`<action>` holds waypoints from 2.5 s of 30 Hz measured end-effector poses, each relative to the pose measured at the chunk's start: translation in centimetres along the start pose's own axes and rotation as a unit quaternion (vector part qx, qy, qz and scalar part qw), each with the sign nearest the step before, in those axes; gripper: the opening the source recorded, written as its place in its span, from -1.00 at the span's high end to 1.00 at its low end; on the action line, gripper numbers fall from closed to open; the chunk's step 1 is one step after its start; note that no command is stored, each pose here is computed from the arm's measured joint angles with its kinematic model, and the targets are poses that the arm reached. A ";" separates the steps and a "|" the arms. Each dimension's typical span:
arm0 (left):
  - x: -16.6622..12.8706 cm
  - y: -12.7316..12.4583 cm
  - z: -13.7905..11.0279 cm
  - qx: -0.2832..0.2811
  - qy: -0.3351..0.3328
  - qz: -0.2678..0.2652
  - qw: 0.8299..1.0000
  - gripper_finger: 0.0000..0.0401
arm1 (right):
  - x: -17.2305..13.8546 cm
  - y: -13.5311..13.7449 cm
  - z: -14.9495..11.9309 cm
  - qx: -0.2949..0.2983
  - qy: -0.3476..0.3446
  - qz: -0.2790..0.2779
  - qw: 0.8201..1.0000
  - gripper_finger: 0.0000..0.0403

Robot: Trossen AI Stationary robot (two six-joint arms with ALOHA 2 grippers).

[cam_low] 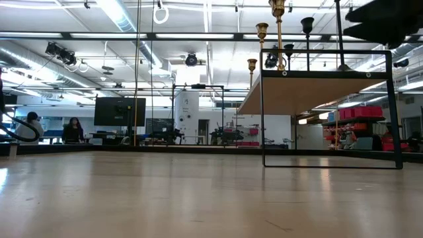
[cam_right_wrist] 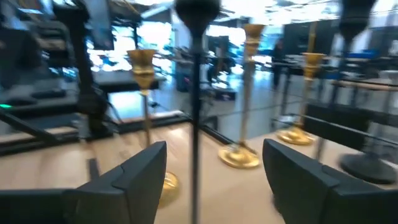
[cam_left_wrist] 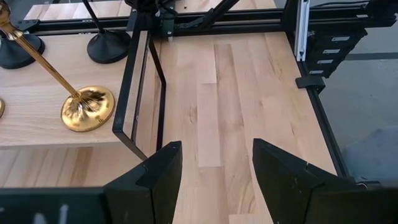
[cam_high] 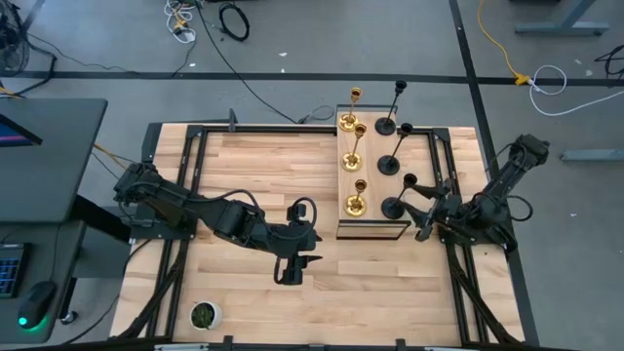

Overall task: Pick & Place candle stick holders
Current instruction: Return to Home Position

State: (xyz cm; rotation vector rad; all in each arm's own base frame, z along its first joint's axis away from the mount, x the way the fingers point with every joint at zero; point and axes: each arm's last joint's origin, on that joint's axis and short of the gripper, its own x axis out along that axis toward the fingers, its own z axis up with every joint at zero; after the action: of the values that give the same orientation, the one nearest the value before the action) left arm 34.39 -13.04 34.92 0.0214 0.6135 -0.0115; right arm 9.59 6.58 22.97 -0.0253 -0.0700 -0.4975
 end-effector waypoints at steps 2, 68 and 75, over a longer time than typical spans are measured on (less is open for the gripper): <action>0.0 0.0 -0.1 0.001 0.003 0.001 1.000 0.02 | -0.4 -0.1 0.2 -0.001 0.009 -0.019 1.000 -0.32; 6.8 8.1 -17.4 -0.050 -0.264 -0.032 0.963 0.02 | -3.9 -2.5 -3.1 0.212 0.013 0.261 0.942 -0.06; 5.0 8.7 -21.8 -0.069 -0.279 -0.029 0.957 0.02 | -3.9 -2.5 -3.1 0.212 0.013 0.261 0.942 -0.06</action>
State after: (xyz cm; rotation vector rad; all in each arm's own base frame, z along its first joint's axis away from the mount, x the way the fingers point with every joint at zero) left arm 26.11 -3.89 14.36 -0.1327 0.0484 -0.0307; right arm 5.15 6.11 19.64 0.3781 -0.1395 0.0558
